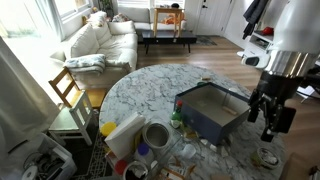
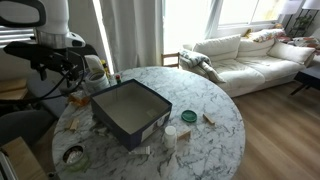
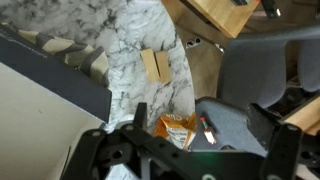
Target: Pick up the striped towel from the box and put it on the table, pick up the box and put it on top of the striped towel, pick up two wooden blocks at the same time from the box and put them on the table
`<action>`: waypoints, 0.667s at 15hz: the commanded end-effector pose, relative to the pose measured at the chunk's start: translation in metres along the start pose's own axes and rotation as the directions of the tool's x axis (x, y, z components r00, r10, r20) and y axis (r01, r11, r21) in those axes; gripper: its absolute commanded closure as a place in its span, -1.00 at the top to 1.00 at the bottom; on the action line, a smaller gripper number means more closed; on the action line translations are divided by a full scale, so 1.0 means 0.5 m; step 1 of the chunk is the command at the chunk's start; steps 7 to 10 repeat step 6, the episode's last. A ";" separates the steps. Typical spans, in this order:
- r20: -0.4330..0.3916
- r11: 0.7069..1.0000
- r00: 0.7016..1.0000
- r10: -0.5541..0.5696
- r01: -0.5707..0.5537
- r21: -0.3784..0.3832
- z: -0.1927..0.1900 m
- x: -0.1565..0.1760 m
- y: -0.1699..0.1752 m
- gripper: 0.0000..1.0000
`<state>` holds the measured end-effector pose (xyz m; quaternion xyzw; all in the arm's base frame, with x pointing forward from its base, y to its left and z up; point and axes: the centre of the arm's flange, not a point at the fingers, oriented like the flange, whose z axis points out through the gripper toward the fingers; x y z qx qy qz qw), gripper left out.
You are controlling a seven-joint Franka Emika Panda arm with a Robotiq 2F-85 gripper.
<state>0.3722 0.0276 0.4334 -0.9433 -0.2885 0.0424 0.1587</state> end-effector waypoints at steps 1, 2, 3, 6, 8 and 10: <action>-0.145 0.995 0.985 0.095 -0.089 0.051 -0.102 -0.050 0.011 1.00; -0.089 0.999 0.995 0.047 -0.045 0.021 -0.063 -0.022 0.014 1.00; -0.122 0.998 0.991 0.060 -0.057 0.024 -0.087 -0.033 0.019 1.00; -0.150 0.997 0.986 0.071 -0.068 0.024 -0.106 -0.045 0.019 1.00; -0.150 0.997 0.986 0.071 -0.068 0.024 -0.106 -0.045 0.019 1.00; -0.150 0.997 0.986 0.071 -0.068 0.024 -0.106 -0.045 0.019 1.00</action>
